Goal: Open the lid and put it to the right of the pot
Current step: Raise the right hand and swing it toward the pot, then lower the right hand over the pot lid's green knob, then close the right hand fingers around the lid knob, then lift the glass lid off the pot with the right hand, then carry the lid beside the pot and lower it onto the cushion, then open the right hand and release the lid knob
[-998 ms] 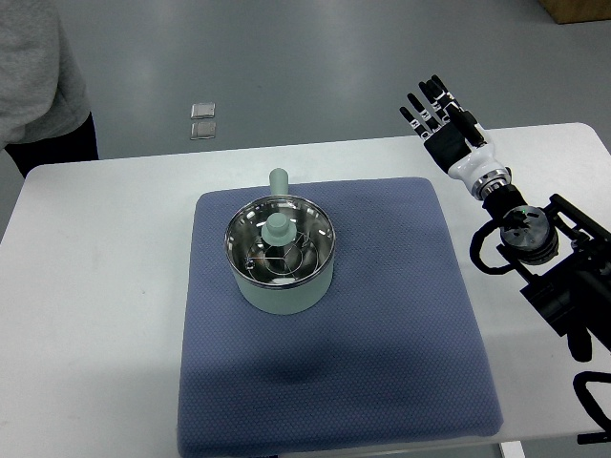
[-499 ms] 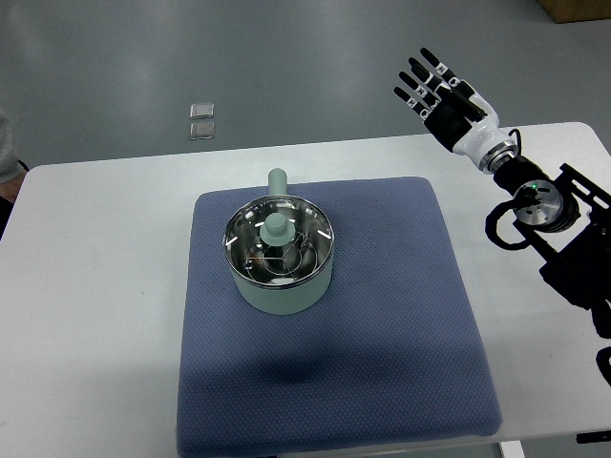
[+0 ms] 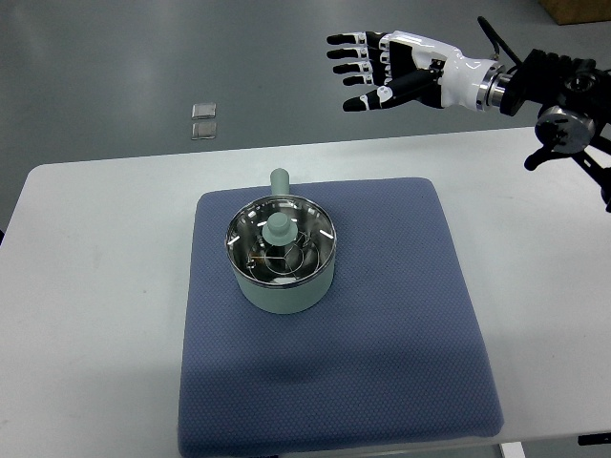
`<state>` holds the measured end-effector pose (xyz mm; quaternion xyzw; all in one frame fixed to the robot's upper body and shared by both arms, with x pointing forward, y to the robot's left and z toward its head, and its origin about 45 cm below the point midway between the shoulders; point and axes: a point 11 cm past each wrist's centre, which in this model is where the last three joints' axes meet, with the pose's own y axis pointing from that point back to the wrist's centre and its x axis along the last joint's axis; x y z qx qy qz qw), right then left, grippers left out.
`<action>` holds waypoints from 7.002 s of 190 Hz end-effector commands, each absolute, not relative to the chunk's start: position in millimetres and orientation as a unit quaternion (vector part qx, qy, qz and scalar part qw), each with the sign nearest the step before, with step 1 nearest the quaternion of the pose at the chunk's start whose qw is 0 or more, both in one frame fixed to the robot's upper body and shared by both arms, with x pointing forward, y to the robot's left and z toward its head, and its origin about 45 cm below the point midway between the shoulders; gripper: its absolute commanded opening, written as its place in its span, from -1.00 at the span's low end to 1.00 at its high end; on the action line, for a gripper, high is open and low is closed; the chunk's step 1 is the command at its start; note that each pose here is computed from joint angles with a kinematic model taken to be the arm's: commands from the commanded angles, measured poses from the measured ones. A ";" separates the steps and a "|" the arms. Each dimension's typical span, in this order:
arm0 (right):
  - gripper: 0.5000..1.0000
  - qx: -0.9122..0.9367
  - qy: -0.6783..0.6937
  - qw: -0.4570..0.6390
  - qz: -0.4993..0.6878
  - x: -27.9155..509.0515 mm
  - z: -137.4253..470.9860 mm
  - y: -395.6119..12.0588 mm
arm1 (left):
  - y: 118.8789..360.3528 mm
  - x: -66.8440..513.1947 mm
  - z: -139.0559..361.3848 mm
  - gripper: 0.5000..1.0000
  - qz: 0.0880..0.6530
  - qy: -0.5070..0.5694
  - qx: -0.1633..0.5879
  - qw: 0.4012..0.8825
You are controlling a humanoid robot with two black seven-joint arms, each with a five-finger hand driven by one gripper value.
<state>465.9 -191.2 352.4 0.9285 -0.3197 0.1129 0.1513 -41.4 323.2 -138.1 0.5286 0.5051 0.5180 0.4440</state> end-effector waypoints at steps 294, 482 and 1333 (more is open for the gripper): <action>0.33 0.813 -0.050 0.411 0.409 408.1 301.9 -56.4 | 323.2 -41.3 -138.1 1.00 0.518 0.505 0.528 0.444; -0.25 0.811 -0.044 0.414 0.410 405.8 284.2 -50.0 | 323.2 -41.4 -138.1 1.00 0.518 0.505 0.529 0.444; 0.71 0.832 -0.424 0.292 0.207 473.6 283.3 -262.1 | 323.2 -41.3 -138.1 1.00 0.518 0.505 0.528 0.444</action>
